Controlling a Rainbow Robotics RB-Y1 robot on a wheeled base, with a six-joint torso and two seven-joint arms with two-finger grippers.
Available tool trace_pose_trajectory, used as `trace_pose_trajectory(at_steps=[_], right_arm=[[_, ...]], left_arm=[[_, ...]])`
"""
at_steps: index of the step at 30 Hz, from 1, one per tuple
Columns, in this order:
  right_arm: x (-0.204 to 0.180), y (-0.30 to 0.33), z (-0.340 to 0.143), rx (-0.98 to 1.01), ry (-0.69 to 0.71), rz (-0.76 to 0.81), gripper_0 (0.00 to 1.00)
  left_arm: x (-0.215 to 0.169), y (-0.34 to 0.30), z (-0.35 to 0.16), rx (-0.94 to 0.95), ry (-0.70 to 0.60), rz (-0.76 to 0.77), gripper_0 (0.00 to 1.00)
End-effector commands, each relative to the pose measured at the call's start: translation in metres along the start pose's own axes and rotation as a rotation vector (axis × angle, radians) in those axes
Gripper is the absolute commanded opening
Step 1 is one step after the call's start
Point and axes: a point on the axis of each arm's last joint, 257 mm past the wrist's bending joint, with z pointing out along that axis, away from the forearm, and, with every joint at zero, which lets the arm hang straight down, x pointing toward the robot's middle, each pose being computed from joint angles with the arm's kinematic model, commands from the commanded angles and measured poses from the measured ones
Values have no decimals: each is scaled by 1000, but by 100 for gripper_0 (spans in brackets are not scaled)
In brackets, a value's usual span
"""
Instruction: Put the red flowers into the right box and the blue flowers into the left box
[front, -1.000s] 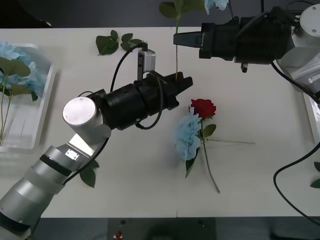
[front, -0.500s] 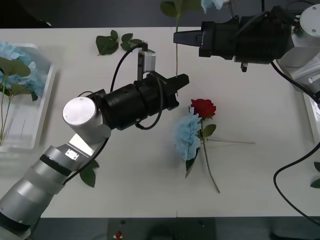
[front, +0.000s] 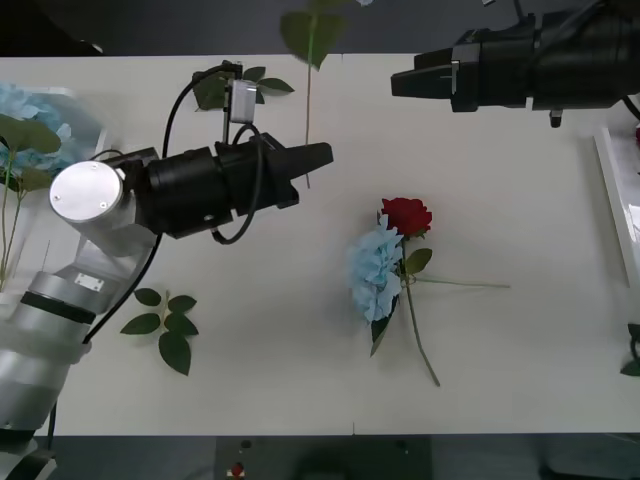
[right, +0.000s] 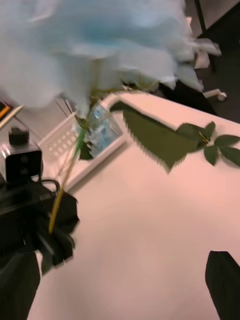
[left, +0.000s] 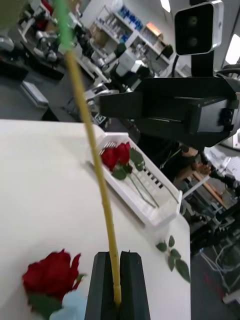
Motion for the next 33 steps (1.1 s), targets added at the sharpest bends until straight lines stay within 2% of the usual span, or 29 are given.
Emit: trace_pose_trajectory(at_steps=[1,8,13,18,24,29,33], right_arm=[[15,5,-25,33,117,-117,99],[63,4,-57,67,302,-205,100],[103,-2,-72,57,415,-307,100],[152,-9,-83,22,535,-431,100],[192,-21,-93,1,659,-584,100],[218,-20,-92,-4,686,-603,100],[238,-23,-92,15,710,-665,100]], left_arm=[[-23,7,-31,-12,105,-113,0],[-22,36,-104,-181,370,-267,0],[-45,50,-147,-352,458,-320,0],[-82,72,-204,-549,475,-321,0],[-124,90,-280,-762,476,-242,0],[-166,96,-348,-1041,538,-69,0],[-183,96,-393,-1242,590,54,0]])
